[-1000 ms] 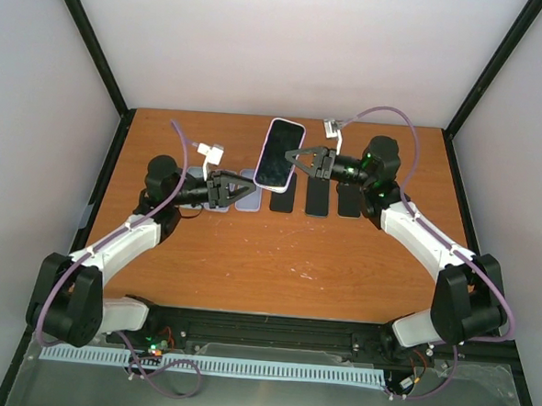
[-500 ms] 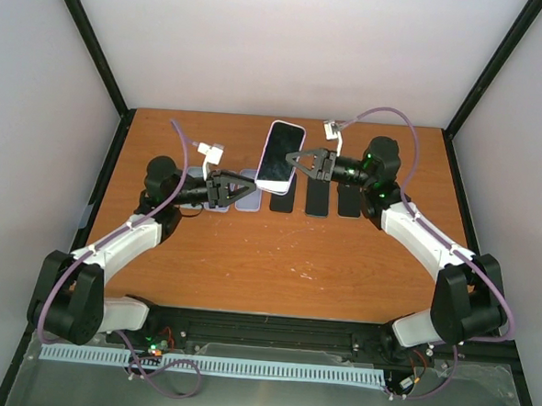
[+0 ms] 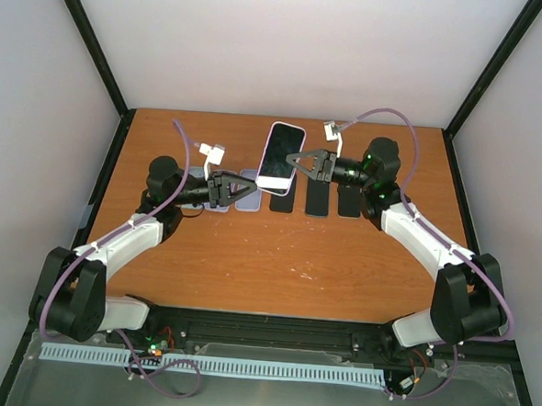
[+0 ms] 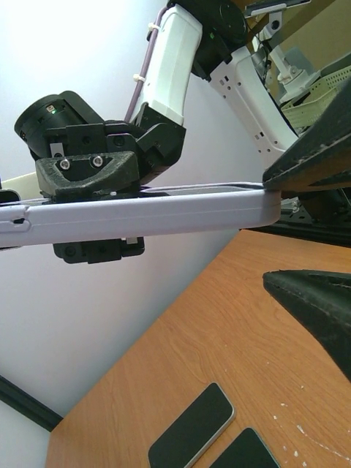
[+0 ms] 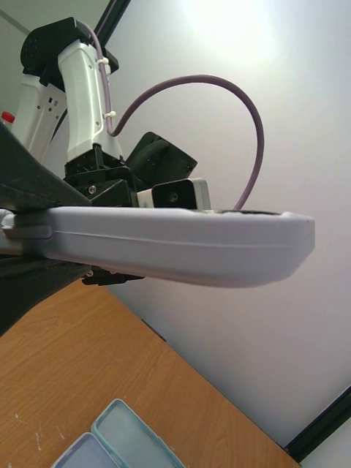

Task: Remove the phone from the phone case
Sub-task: Remove the phone case from the phone, then place the phone case at the center of the board.

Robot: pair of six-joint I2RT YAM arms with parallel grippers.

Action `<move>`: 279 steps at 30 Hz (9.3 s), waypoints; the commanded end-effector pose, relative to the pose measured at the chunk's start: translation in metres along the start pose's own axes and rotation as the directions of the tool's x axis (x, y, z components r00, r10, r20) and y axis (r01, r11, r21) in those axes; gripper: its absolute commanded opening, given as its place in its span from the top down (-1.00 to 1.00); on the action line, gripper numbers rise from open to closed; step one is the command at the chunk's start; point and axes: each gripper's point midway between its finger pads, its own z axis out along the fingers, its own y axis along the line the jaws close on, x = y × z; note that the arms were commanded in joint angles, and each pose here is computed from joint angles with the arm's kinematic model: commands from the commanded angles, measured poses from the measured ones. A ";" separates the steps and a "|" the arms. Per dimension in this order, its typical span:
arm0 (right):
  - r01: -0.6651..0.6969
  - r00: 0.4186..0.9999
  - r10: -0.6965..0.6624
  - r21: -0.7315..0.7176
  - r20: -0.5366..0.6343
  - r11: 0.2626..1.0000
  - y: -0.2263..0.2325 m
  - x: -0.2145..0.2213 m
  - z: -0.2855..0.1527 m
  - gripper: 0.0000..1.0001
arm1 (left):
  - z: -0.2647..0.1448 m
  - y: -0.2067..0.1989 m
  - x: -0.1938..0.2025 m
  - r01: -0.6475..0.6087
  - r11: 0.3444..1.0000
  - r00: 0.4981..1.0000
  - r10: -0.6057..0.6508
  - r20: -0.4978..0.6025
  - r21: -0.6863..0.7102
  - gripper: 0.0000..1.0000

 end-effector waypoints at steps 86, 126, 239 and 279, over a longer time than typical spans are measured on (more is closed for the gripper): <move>-0.107 0.827 -0.128 -0.377 -0.548 0.920 0.073 0.152 0.031 0.94 | 0.009 -0.037 -0.022 -0.150 0.979 0.988 0.153 -0.012 0.139 0.08; 0.371 0.889 -0.303 0.152 -0.344 0.916 -0.020 0.013 0.012 -0.70 | -0.012 0.061 -0.054 0.345 0.900 0.929 -0.286 0.233 -0.268 0.99; 0.947 0.170 -0.687 0.310 -0.706 -0.084 -0.038 0.026 0.070 0.94 | -0.050 0.139 -0.031 0.581 0.681 0.809 -0.422 0.410 -0.446 0.99; 0.879 0.446 -0.670 0.431 -0.593 0.204 -0.010 -0.009 -0.036 0.94 | -0.227 0.188 -0.040 0.044 0.761 0.984 -0.144 -0.103 -0.648 0.99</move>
